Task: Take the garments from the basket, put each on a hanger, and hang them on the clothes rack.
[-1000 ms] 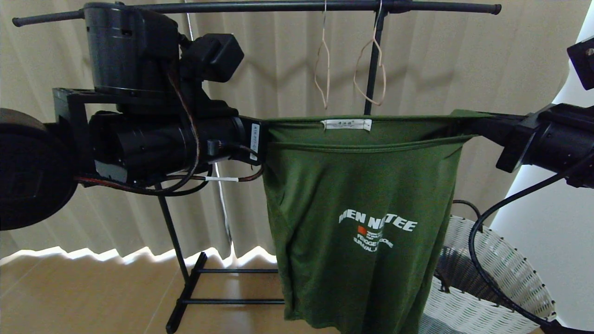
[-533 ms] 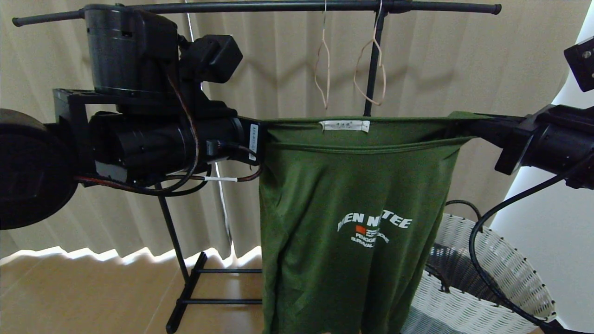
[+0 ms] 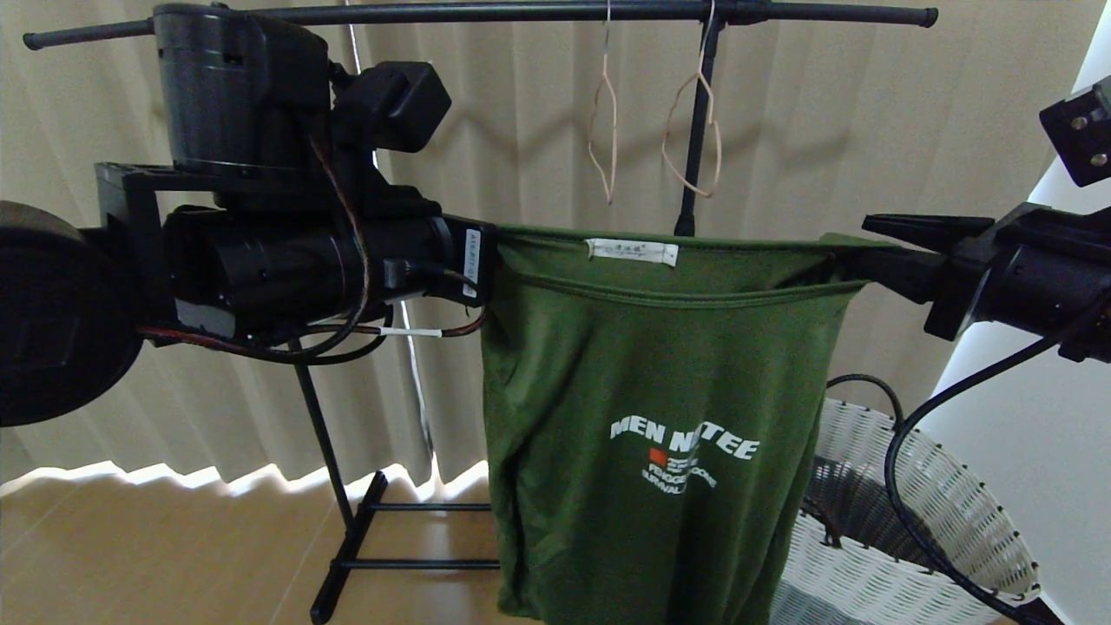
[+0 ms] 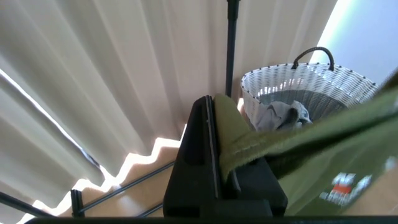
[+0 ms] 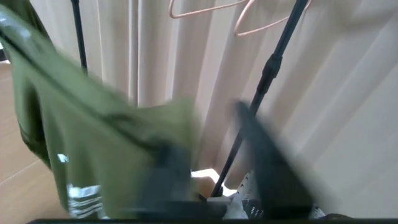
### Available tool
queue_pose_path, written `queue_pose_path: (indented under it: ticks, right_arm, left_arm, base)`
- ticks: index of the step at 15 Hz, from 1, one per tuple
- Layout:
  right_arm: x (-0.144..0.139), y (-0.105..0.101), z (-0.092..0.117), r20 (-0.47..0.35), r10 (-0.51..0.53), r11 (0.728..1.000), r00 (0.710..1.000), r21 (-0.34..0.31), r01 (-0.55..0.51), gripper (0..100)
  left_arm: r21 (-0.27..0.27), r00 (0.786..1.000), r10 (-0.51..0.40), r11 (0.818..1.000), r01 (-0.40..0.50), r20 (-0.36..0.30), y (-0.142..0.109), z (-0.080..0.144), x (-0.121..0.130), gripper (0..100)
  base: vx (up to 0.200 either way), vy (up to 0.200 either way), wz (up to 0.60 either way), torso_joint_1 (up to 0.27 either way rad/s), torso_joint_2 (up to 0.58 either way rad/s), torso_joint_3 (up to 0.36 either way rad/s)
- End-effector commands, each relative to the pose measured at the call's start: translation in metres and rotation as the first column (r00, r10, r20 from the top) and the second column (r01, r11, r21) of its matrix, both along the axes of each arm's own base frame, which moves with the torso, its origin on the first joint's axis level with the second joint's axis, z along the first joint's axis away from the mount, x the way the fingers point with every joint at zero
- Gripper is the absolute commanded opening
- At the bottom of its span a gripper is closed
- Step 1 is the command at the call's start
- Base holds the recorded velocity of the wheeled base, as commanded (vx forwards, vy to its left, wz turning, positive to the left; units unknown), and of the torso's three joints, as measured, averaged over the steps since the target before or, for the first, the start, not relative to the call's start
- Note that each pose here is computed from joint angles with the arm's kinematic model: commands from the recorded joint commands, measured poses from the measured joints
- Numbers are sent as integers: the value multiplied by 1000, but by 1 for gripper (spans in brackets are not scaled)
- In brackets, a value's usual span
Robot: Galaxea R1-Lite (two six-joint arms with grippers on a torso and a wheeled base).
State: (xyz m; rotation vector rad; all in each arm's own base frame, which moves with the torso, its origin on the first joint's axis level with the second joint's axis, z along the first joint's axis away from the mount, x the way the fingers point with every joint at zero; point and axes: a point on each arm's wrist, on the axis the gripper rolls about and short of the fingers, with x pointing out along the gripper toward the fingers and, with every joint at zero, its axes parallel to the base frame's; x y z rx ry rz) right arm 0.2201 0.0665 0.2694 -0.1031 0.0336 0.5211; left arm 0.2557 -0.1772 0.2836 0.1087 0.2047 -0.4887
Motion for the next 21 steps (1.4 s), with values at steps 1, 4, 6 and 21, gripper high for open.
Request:
queue_pose_path:
  ticks: [1,4,6,21]
  right_arm:
    - [-1,0,-1,0,1,1000,1000,1,-1,100]
    - [-10,1,-8,-8,20,1000,1000,0,-20,100]
    - [-26,7,-10,-4,73,997,997,5,-73,100]
    - [-43,-14,-32,-70,-113,991,991,-85,107,100]
  left_arm:
    - [-2,1000,0,1000,0,3,0,1,0,0]
    - [45,999,39,998,-39,14,12,-3,8,0]
    - [54,997,79,995,-80,17,19,-3,12,0]
    - [88,962,273,959,-271,-21,84,-18,-1,0]
  base:
    - [0,0,0,0,0,0]
    - [0,0,0,0,0,0]
    - [0,0,0,0,0,0]
    - [0,0,0,0,0,0]
